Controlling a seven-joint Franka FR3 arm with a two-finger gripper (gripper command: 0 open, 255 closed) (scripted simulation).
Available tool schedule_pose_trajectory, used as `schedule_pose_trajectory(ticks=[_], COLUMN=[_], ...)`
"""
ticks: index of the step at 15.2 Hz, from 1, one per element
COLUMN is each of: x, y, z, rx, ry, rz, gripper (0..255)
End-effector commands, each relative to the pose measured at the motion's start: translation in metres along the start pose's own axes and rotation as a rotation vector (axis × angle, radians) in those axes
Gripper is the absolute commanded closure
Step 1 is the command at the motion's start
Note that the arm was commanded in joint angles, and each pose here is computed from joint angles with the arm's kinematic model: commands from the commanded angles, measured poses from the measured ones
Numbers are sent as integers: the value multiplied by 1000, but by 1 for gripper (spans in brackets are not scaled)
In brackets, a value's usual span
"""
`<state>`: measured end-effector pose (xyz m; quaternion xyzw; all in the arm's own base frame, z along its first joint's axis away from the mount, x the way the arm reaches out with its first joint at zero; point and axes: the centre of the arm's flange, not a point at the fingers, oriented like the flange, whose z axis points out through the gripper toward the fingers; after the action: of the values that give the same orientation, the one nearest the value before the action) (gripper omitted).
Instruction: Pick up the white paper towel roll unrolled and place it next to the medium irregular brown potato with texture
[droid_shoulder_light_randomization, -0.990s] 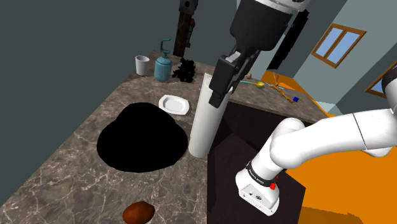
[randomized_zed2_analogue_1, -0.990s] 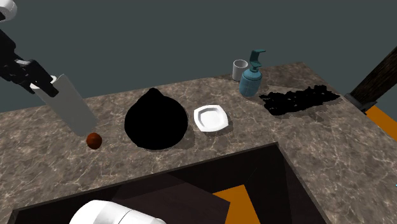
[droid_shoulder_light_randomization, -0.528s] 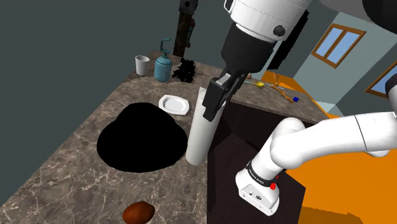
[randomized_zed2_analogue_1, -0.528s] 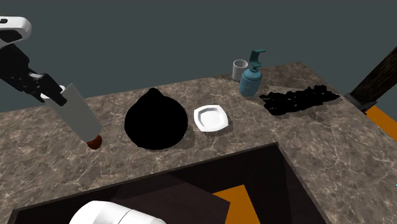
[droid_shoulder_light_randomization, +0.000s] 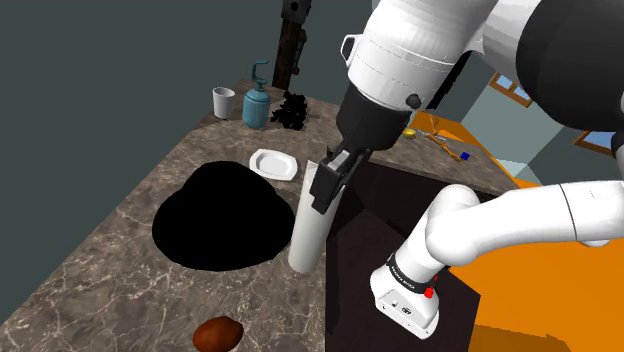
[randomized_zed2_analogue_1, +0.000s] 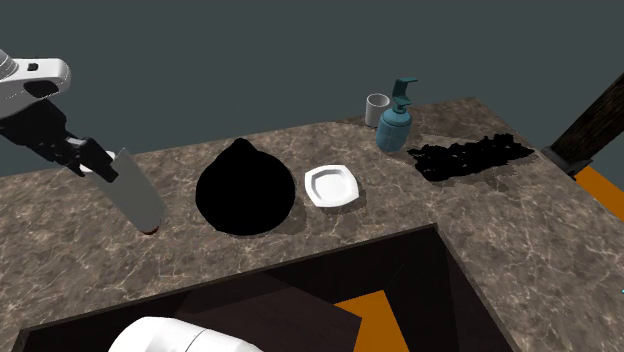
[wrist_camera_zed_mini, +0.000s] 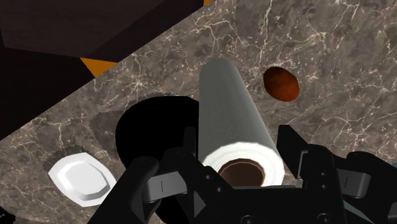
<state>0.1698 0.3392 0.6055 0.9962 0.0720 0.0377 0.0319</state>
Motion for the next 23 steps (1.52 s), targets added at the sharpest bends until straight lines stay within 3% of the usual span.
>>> schedule_pose_trajectory(ticks=[1, 23], x=[0, -8], y=[0, -8], z=[11, 126], rx=[0, 0], ry=[0, 0], rz=[0, 0], gripper=[255, 255])
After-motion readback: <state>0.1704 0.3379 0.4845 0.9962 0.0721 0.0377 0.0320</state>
